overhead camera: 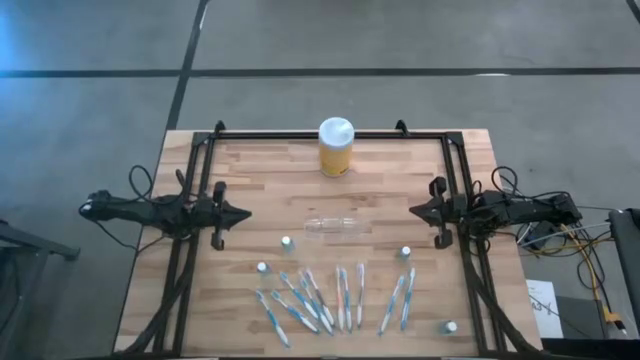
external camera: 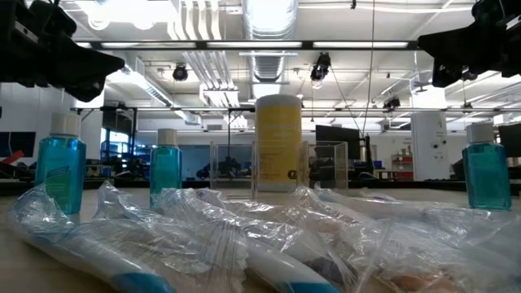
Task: Pick & Place toothbrushing station
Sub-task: Put the blue mouthwash into the transparent organizer
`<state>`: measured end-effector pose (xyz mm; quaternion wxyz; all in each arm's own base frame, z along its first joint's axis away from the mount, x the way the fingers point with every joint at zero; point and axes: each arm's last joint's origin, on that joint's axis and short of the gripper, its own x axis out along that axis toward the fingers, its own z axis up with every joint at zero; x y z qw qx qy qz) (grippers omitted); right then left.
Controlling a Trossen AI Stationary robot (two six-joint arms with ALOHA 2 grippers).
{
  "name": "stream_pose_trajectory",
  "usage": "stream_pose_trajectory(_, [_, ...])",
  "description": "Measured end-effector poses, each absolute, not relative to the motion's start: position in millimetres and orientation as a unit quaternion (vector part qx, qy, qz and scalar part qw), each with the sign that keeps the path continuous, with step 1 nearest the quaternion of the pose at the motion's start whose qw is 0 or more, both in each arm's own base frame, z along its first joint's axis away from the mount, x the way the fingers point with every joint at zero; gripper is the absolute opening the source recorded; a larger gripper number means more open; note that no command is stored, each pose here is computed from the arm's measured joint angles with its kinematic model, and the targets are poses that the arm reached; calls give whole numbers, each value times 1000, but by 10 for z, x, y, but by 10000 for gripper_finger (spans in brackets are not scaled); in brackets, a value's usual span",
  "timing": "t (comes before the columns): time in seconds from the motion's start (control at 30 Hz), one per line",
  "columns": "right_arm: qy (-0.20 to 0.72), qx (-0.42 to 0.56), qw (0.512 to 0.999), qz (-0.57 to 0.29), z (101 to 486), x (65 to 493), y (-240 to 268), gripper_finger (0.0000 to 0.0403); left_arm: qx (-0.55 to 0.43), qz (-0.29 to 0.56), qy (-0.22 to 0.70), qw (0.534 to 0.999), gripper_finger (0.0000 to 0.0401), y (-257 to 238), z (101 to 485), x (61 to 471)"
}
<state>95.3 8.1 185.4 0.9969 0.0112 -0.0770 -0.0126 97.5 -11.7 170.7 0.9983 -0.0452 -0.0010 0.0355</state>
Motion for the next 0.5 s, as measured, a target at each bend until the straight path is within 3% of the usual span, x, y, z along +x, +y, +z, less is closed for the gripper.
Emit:
stream_pose_trajectory(0.13, [-77, 9, 997, -13, 1854, 953, 81, 8, -45, 45, -19, 998, 4, -110, 1861, 965])
stream_pose_trajectory(0.33, [-77, 10, 997, -13, 1854, 953, 81, 8, -32, 57, -44, 997, 2, -106, 2423, 982])
stream_pose_trajectory(0.5, [-72, 10, 997, -13, 1845, 954, 81, 8, -48, 61, 16, 997, 2, -139, 2935, 1151])
